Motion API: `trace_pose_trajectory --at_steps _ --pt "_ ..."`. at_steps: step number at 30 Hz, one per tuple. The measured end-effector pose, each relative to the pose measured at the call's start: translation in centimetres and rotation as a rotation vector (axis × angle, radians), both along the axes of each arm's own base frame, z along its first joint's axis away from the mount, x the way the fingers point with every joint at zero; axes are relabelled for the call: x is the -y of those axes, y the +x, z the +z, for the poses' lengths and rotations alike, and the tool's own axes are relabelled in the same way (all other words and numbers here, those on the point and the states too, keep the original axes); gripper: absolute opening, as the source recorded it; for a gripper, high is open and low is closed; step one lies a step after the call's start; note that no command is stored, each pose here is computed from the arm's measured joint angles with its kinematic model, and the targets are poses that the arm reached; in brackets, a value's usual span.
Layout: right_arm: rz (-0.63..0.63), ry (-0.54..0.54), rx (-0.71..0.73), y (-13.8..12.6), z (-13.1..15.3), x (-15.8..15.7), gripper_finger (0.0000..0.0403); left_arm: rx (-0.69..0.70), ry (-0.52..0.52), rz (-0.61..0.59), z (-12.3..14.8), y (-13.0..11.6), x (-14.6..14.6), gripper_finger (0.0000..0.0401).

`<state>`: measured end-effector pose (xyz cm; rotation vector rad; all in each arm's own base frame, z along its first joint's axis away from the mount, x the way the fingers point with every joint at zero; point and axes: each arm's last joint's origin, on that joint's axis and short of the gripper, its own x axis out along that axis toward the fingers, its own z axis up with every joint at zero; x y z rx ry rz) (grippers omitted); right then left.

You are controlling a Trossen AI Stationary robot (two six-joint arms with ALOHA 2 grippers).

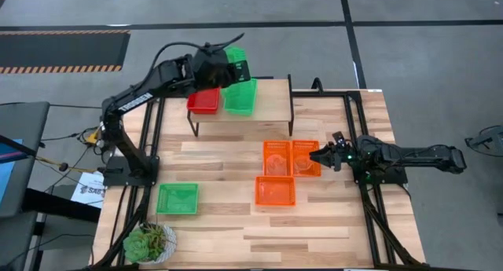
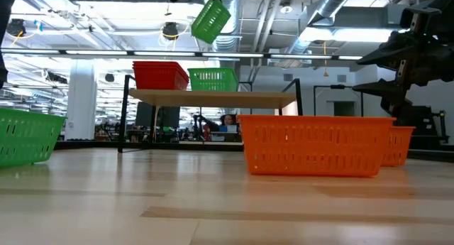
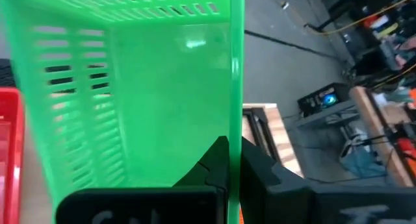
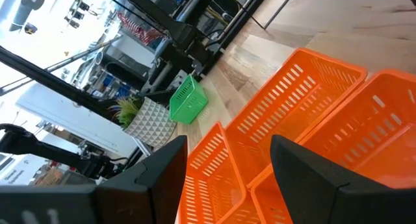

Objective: Stack baskets on shelf by color
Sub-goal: Stack the top green bin on top of the green bin on the shelf

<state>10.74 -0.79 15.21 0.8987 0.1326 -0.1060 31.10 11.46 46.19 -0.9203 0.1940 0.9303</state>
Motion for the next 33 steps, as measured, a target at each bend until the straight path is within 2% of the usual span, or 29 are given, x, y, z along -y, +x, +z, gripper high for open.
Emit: trace_pose_trajectory --at_steps 10,15,20,28,33 --pt "0.000 0.000 -0.010 0.0 -0.1 0.0 0.0244 -0.219 -0.024 0.051 -3.7 2.0 -1.3 0.0000" --pt "0.001 0.001 -0.014 0.1 -0.1 0.0 0.0244 -0.329 -0.028 0.029 -6.3 3.9 -1.9 0.0000" --pt "0.001 0.002 -0.014 0.1 -0.1 0.0 0.0244 -0.372 -0.050 -0.007 -7.9 5.2 -2.3 0.0000" --pt "0.001 0.002 -0.014 0.1 -0.1 0.0 0.0244 -0.404 -0.009 0.000 -7.9 5.1 -2.5 0.0001" --pt "0.001 0.001 -0.014 0.1 -0.1 0.0 0.0244 -0.424 -0.003 -0.044 -8.0 5.2 -2.4 0.0027"
